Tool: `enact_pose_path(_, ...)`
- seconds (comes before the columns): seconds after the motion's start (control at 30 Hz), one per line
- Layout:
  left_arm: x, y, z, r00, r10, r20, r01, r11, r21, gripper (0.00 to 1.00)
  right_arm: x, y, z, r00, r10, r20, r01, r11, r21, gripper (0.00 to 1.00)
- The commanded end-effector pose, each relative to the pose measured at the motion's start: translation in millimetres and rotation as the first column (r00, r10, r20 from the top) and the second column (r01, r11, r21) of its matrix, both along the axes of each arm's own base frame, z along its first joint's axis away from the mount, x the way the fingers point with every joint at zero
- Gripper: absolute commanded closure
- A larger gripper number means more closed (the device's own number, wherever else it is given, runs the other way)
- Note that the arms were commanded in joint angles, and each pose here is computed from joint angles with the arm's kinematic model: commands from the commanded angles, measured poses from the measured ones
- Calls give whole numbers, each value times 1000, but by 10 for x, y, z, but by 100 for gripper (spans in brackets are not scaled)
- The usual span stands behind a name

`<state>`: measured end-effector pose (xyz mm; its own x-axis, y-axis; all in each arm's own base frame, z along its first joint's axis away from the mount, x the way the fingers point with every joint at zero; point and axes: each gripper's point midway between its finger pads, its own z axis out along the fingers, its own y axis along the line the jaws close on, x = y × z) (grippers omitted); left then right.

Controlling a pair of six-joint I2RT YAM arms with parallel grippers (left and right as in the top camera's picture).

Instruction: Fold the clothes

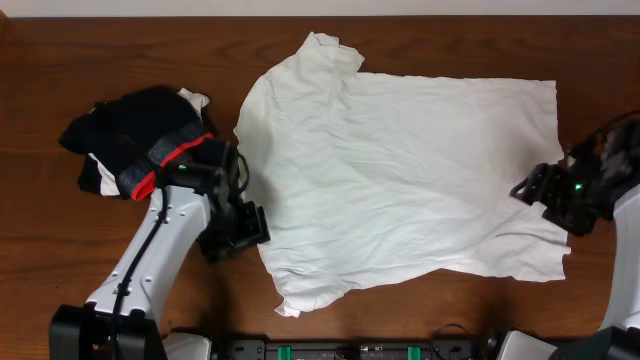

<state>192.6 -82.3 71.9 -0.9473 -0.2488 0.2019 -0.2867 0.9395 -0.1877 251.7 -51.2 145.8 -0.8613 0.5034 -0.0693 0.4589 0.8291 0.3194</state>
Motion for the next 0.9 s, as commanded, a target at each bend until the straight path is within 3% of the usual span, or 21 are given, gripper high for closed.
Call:
enact_pose_path(0.0,-196,-177,-45,998,-13,-56,12,1000,-15,28,-52,13,-45,999,14,-41,-15,999,-41,25)
enact_pose_path(0.13,-537,-371,-190,986,17,-164,-19,1000,-11,28,-12,-1,-43,1000,-7,-31,6,999,-48,25)
enact_pose_path(0.23,-848,-520,-240,967,-23,-255,10,999,-50,28,-12,-2,-43,999,-7,-31,6,999,-49,25)
enact_pose_path(0.33,-1080,-522,-341,953,-48,-299,47,999,-12,28,5,-10,-41,1000,-7,-23,6,999,-52,25)
enact_pose_path(0.47,-1102,-633,-486,964,-89,-251,84,996,-30,28,35,-21,-37,1000,-7,-11,7,998,-57,25)
enact_pose_path(0.7,-849,-743,-568,986,-120,-118,115,992,-47,35,56,-29,-34,1000,-6,-2,6,998,-60,25)
enact_pose_path(0.77,-822,-758,-570,987,-121,-106,116,992,-52,50,55,-29,-34,1000,-3,-2,3,998,-61,25)
enact_pose_path(0.87,-892,-793,-485,981,-113,-156,99,991,-90,81,52,-28,-35,1000,-3,-3,3,998,-61,25)
